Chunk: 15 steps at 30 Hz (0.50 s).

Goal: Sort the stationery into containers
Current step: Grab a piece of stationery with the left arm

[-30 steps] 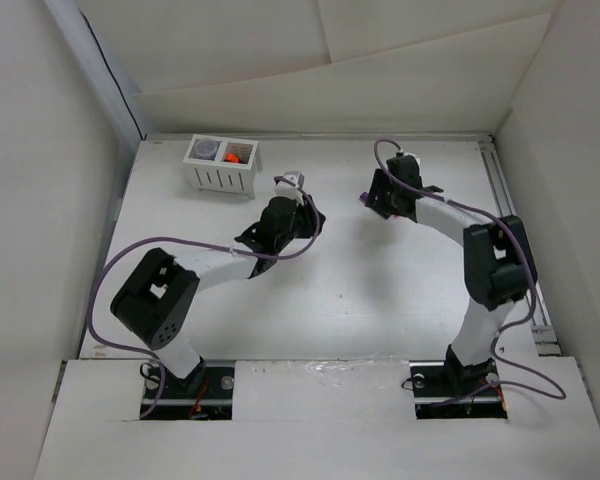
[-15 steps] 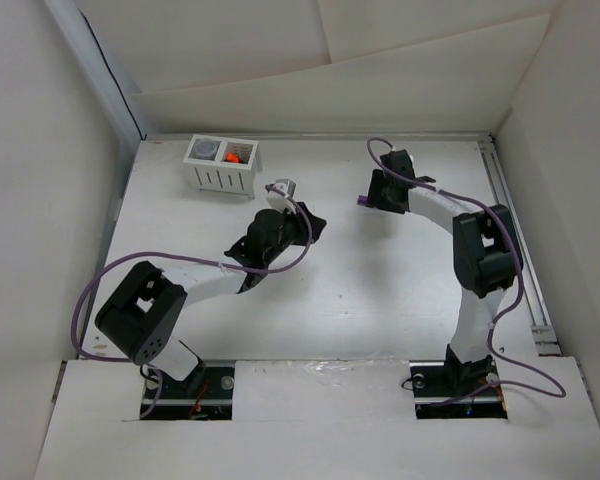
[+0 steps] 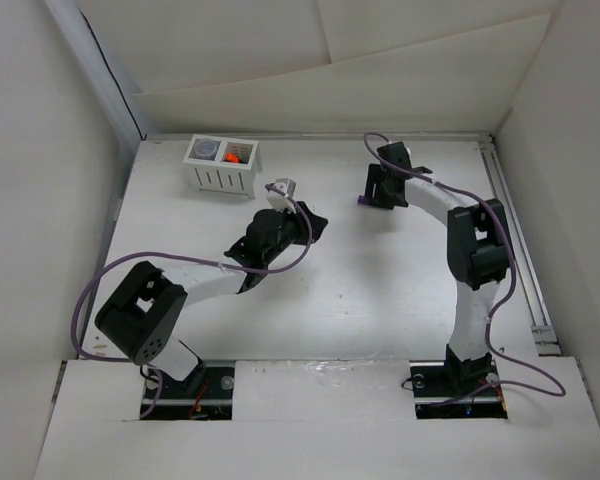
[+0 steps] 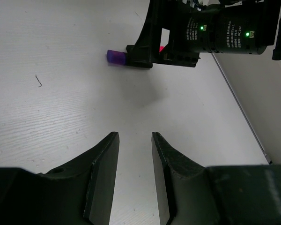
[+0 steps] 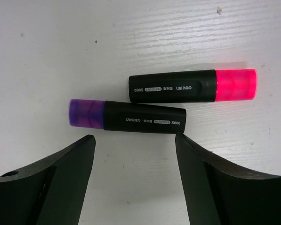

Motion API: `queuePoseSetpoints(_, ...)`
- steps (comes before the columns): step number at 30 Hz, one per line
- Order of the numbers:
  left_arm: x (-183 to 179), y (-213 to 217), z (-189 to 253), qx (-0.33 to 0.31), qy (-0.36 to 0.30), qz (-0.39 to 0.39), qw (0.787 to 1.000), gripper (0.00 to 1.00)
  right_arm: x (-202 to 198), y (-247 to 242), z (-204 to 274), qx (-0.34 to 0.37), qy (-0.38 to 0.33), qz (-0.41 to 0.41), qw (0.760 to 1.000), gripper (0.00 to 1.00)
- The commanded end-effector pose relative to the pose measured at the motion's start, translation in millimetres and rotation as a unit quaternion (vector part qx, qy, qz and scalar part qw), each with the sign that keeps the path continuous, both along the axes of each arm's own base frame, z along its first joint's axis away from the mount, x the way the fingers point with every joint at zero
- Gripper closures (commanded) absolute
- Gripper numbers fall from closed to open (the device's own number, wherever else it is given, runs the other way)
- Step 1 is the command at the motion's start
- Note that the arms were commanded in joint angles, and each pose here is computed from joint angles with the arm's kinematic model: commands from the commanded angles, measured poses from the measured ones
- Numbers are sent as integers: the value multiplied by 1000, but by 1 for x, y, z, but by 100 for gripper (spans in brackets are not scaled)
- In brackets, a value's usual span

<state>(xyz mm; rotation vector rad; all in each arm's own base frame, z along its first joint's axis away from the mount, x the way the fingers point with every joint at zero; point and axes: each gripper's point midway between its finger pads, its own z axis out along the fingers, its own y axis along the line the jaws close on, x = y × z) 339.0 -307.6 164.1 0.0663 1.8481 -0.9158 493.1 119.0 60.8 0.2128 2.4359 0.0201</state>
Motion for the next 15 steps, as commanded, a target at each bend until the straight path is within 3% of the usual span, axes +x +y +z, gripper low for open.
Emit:
queuePoseSetpoints(1, -1, -2, 17, -25, -23, -6, 999, 69, 3, -7, 2, -5, 10, 9, 1000, 25)
queuePoseSetpoints(10, -4, 0, 21, -31, -30, -6, 999, 69, 14, 6, 2, 8, 19, 37, 999, 25)
queuePoseSetpoints(15, -3, 0, 17, -31, -24, -5, 999, 69, 18, 10, 0, 25, 22, 52, 998, 19)
